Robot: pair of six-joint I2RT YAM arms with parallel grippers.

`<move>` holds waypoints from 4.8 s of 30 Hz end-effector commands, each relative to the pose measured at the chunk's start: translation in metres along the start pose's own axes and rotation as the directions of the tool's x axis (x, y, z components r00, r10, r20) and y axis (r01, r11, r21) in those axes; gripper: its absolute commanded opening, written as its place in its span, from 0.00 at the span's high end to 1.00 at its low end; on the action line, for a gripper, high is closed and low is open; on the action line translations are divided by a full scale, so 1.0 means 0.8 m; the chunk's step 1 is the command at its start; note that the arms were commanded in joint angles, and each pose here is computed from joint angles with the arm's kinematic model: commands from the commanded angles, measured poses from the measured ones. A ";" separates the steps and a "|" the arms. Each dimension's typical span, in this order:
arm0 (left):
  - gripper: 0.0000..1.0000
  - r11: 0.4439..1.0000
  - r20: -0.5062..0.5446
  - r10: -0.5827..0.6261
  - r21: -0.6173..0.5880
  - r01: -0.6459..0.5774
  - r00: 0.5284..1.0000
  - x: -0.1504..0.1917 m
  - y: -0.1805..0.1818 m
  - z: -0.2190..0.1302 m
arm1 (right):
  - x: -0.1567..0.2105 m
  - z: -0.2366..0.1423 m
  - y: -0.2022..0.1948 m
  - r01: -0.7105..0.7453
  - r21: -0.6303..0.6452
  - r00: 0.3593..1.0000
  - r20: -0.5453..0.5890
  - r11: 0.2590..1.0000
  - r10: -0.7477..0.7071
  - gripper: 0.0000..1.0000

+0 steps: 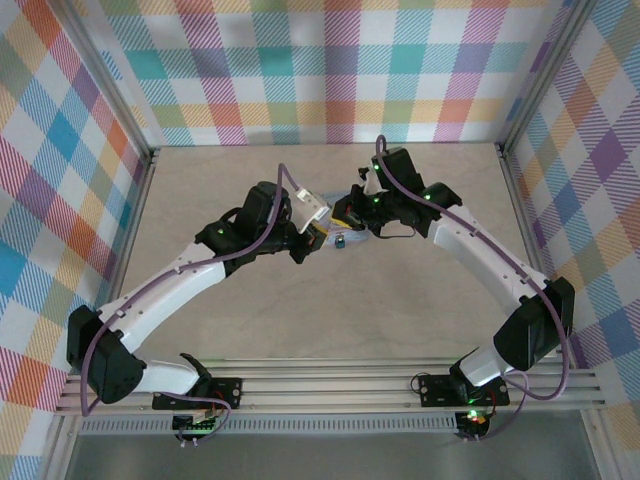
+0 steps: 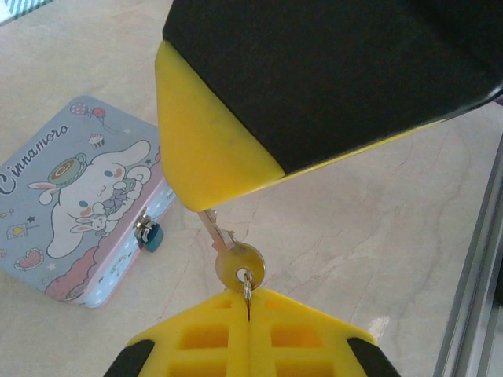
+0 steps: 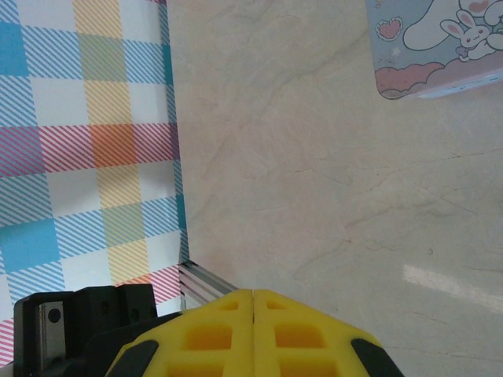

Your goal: Unlock a padlock with a key

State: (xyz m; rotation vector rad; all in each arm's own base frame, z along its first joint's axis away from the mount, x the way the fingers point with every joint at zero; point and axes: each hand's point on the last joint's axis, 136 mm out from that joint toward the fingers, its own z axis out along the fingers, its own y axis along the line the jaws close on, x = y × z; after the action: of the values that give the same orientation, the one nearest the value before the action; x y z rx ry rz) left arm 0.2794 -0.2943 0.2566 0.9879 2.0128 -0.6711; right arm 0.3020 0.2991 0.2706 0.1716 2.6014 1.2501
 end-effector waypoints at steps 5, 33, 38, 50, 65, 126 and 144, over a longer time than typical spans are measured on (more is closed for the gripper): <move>1.00 1.000 0.077 0.013 0.002 -0.013 0.997 -0.014 -0.004 -0.015 | 0.005 -0.007 0.011 -0.006 -0.038 1.000 0.001 0.999 0.006 0.89; 1.00 0.947 0.069 -0.320 0.063 0.316 0.945 -0.027 0.017 -0.048 | 0.001 -0.031 0.006 0.192 -0.183 0.977 0.128 0.964 -0.170 0.68; 1.00 0.869 0.002 -0.494 0.036 0.494 0.870 -0.024 0.034 -0.058 | 0.017 -0.024 0.019 0.456 -0.156 0.886 0.168 0.876 -0.432 0.58; 1.00 0.660 -0.031 -0.746 0.106 0.744 0.666 -0.036 0.045 -0.069 | 0.041 0.021 0.044 0.737 -0.149 0.676 0.188 0.659 -0.713 0.48; 1.00 0.600 -0.045 -0.789 0.160 0.784 0.613 -0.048 0.033 -0.080 | 0.037 0.039 0.058 0.829 -0.134 0.558 0.264 0.543 -0.787 0.57; 0.76 0.760 -0.134 -0.384 0.517 0.395 0.914 -0.019 -0.042 -0.103 | 0.130 -0.007 0.069 0.726 -0.499 0.534 -0.024 0.473 -0.845 1.00; 1.00 0.472 0.061 -0.875 0.323 0.820 0.480 -0.029 0.073 -0.066 | 0.018 -0.027 0.023 0.385 -0.216 0.922 0.130 0.897 -0.364 0.59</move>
State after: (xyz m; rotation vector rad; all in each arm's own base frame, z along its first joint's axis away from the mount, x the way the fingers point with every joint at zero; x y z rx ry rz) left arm 0.2932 -0.2355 0.2498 0.0320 2.3839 -1.4500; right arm 0.2707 0.2976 0.2878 -0.5384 2.2112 1.2884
